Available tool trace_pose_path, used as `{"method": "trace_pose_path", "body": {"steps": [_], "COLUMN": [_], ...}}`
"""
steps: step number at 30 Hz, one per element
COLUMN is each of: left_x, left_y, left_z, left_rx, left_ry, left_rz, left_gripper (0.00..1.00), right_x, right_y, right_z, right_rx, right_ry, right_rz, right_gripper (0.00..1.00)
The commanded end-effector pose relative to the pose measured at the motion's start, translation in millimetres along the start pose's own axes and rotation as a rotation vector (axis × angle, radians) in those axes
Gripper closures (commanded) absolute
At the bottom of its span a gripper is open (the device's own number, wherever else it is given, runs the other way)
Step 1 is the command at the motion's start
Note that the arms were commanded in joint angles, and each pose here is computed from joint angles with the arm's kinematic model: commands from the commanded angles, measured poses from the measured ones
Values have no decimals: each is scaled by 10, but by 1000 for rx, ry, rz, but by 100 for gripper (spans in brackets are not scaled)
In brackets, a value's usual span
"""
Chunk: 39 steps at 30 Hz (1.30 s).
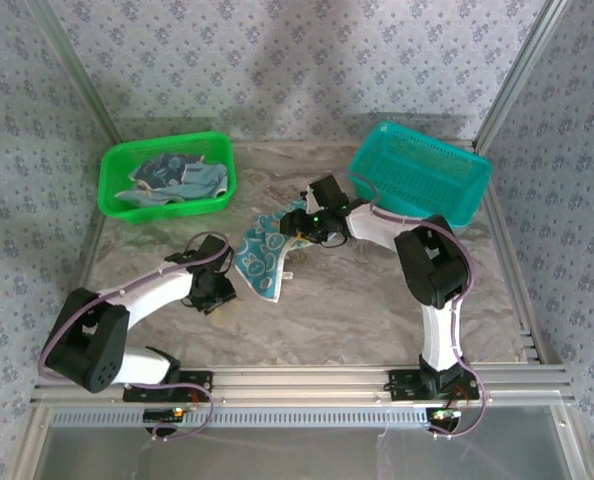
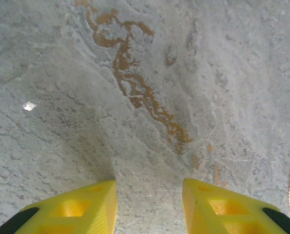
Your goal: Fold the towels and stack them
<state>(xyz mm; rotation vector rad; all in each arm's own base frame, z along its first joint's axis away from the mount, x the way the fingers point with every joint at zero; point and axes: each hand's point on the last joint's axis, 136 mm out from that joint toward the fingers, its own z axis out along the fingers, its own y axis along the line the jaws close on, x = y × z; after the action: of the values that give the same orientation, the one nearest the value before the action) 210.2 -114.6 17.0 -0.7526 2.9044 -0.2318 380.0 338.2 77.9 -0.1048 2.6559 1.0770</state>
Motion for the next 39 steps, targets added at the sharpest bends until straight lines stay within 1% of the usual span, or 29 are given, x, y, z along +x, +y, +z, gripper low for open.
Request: {"method": "trace_pose_path", "body": {"steps": [1,2,5,10,11,12,16,19,23,24,26,28,31,33,36,39], "left_x": [-155,-168,-196,-242,-250,-257,-315,-351,-357,-347,-305,-243,-79,68,243,339], "left_y": [-320,-335,-371,-422,-419,-427,-475,-582,-696,-708,-763,-819,-833,-834,-837,-813], "left_z": [-21,-27,-26,-18,-15,-12,-43,-87,-113,-99,-71,-53,-40,-39,-60,-85], "left_rx": [95,99,95,71,67,65,50,70,98,100,114,124,101,87,66,40], "left_ry": [-53,-56,-58,-53,-54,-55,-57,-57,-58,-53,-36,-23,-1,16,18,-2], "left_rz": [40,43,60,98,102,107,142,168,183,185,190,196,205,205,190,159], "left_gripper": [60,60,60,61,61,61,61,61,60,60,58,58,58,58,58,59], "right_x": [188,211,290,399,410,422,534,705,890,1007,1092,1083,1006,937,846,788], "right_y": [-16,-17,-21,-13,2,5,-41,-51,83,14,-46,-86,-93,-107,-172,-276], "right_z": [123,123,132,151,140,127,134,195,238,253,251,219,115,9,-168,-356], "right_rx": [-12,-5,7,17,18,24,60,73,72,91,116,120,125,143,174,203], "right_ry": [56,56,63,76,72,70,80,114,136,160,174,166,140,116,66,16], "right_rz": [40,36,28,22,18,15,3,-9,-52,-53,-57,-47,-52,-67,-73,-61], "right_gripper": [44,44,53,84,92,97,98,100,98,98,98,97,92,90,82,78]}}
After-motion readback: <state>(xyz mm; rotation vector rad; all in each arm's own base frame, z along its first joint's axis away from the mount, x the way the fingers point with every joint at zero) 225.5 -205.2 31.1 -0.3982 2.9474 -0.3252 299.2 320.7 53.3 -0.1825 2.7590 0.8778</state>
